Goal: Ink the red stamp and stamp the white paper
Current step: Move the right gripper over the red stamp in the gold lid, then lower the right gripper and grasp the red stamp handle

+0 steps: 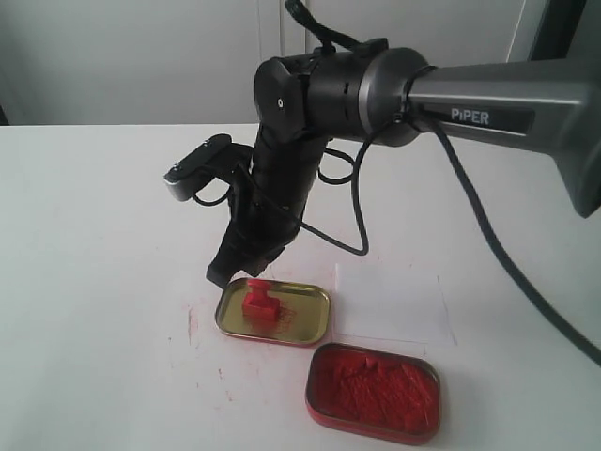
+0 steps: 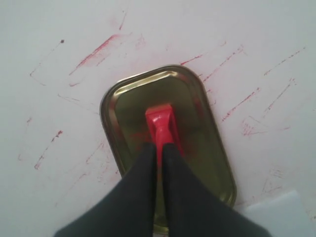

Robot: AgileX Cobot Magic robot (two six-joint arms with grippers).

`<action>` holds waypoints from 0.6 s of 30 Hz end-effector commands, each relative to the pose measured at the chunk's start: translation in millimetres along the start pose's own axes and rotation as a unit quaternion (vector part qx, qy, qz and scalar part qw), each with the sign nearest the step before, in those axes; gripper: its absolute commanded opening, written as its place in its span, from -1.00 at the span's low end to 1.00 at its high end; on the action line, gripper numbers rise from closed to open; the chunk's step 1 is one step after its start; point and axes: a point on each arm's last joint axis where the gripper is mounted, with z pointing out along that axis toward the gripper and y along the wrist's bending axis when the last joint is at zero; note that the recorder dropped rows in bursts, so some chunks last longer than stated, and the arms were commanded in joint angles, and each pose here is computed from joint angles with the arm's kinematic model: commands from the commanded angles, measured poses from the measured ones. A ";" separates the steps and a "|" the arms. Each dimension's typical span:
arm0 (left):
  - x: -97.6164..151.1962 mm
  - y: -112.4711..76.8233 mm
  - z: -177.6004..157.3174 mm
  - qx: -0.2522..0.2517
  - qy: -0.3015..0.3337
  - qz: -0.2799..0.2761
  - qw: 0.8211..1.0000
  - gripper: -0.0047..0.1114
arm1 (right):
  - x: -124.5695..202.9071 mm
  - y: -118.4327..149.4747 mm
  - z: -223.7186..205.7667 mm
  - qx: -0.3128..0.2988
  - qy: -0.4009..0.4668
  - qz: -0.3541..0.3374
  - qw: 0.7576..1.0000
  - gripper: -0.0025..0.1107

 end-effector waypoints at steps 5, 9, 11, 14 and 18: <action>0.8 -0.1 0.1 0.000 0.000 -0.001 1.000 -0.92 | -0.9 2.9 7.8 -0.007 0.013 -0.060 0.998 -0.39; 0.8 -0.1 0.1 0.000 0.000 -0.001 1.000 -0.92 | -1.8 1.6 7.9 0.002 0.009 -0.070 0.998 -0.33; 0.8 -0.1 0.1 0.000 0.000 -0.001 1.000 -0.92 | -2.6 0.8 8.4 0.007 0.003 -0.071 0.997 -0.33; 0.8 -0.1 0.1 0.000 0.000 -0.001 1.000 -0.92 | -2.9 1.1 8.4 0.006 0.002 -0.069 0.998 -0.33; 0.8 -0.1 0.1 0.000 0.000 -0.001 1.000 -0.92 | -1.1 0.0 20.0 0.002 0.014 -0.069 0.998 -0.33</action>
